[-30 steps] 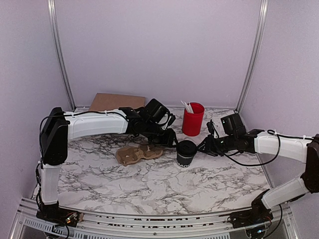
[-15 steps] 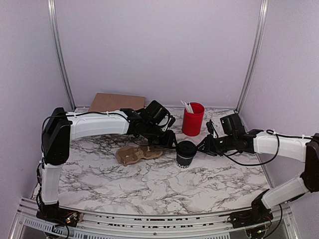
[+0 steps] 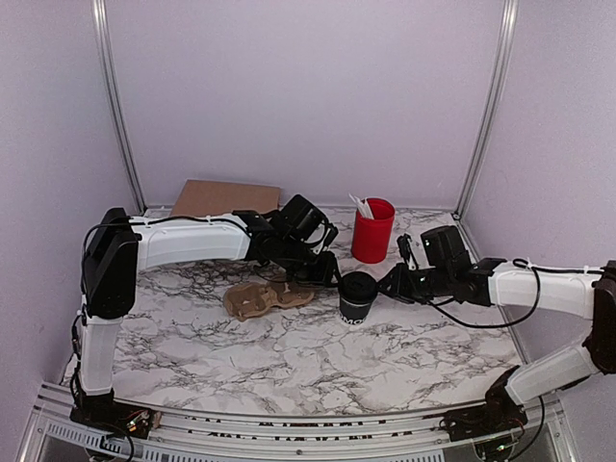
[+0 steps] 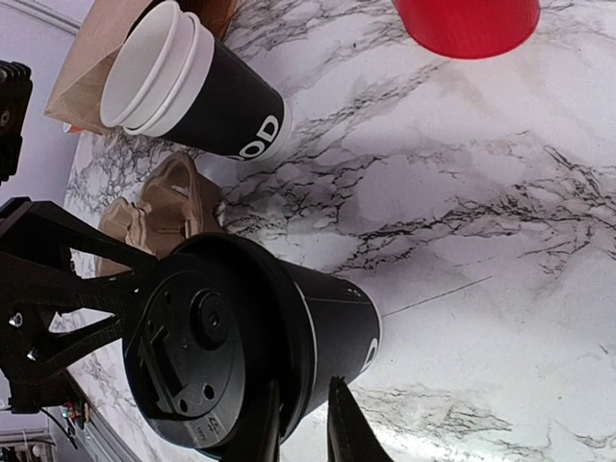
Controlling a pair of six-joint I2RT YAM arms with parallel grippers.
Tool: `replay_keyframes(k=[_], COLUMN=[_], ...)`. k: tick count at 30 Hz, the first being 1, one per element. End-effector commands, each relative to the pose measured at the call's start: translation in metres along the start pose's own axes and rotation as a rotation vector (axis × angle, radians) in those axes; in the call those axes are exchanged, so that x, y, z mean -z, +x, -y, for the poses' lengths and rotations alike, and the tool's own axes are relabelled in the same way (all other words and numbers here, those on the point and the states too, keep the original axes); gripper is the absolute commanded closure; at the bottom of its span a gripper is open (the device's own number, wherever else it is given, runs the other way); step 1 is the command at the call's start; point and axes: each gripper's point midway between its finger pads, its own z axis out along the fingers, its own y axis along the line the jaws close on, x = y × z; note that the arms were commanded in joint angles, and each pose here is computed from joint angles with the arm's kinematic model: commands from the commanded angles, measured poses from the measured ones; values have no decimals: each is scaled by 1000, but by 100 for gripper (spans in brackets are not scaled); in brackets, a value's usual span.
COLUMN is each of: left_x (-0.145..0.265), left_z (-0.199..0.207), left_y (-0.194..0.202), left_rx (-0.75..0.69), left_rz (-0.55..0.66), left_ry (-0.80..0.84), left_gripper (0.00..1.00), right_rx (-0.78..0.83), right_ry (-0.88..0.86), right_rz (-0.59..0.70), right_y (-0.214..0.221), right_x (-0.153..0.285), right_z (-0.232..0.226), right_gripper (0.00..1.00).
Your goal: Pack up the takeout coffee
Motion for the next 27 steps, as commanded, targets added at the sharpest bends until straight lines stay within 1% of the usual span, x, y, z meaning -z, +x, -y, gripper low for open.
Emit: replay_keyframes(k=[1,9,19,21,23,27], left_x=[-29,-41,-46,-46,-45,-43], left_z=[-10,-24,-26,-25,-23,-20], left_y=[27,43,45,44,42,35], left_rx=[0,12,14,11,7,-6], left_rz=[-78,-117,-126,-122,-120,-109], left_ry=[-16,-44,-48,-45,-42,-40], left_gripper=[68,74,75,75,75,75], right_rx=[-51,-82,-105,-107,-102,-89], right_ry=[76,105,146,147,139,110], right_rz=[-163,-196,-268,-268,-246,-175], right_y=[64,90,129,129,119,90], right_x=[-13,-17,-25,-25,-22,-14], right_z=[29,45,58,57,50,29], right_gripper=[84,87,89,90,90,89])
